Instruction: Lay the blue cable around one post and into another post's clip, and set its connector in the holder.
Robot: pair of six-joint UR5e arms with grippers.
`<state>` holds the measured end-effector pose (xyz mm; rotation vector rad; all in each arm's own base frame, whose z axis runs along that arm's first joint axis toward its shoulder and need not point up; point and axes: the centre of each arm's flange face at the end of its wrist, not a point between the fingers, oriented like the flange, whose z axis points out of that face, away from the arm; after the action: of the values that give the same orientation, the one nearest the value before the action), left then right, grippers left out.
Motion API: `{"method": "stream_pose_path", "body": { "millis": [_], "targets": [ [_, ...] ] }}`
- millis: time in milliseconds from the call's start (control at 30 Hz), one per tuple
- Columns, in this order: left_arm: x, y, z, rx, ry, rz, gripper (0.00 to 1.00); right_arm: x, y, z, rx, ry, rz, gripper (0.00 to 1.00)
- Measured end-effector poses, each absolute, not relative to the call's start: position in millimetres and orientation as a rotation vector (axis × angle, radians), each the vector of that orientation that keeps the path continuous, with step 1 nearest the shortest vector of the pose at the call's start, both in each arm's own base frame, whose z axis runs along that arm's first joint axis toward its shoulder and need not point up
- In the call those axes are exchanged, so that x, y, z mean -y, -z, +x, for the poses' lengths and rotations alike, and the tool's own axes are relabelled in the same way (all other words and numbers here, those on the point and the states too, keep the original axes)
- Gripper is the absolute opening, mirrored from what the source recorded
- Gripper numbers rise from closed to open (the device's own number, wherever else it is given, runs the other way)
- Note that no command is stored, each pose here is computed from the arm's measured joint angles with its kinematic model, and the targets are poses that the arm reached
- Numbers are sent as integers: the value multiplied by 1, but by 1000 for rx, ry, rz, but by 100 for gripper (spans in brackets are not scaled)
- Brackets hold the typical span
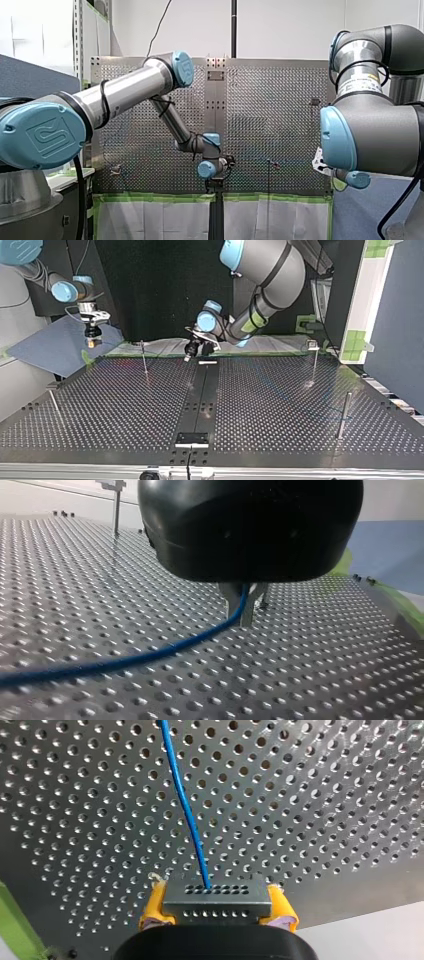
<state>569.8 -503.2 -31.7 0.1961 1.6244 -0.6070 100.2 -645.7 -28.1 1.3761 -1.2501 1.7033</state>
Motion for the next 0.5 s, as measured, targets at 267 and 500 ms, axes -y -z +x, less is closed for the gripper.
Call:
{"method": "stream_pose_path", "body": {
  "millis": [267, 500],
  "targets": [
    [511, 34, 582, -1619, 618, 184, 2, 656, 22, 99, 1231, -1714, 1361, 0],
    [508, 33, 587, -1621, 615, 176, 2, 662, 18, 99, 1227, -1725, 1351, 0]
  ]
}}
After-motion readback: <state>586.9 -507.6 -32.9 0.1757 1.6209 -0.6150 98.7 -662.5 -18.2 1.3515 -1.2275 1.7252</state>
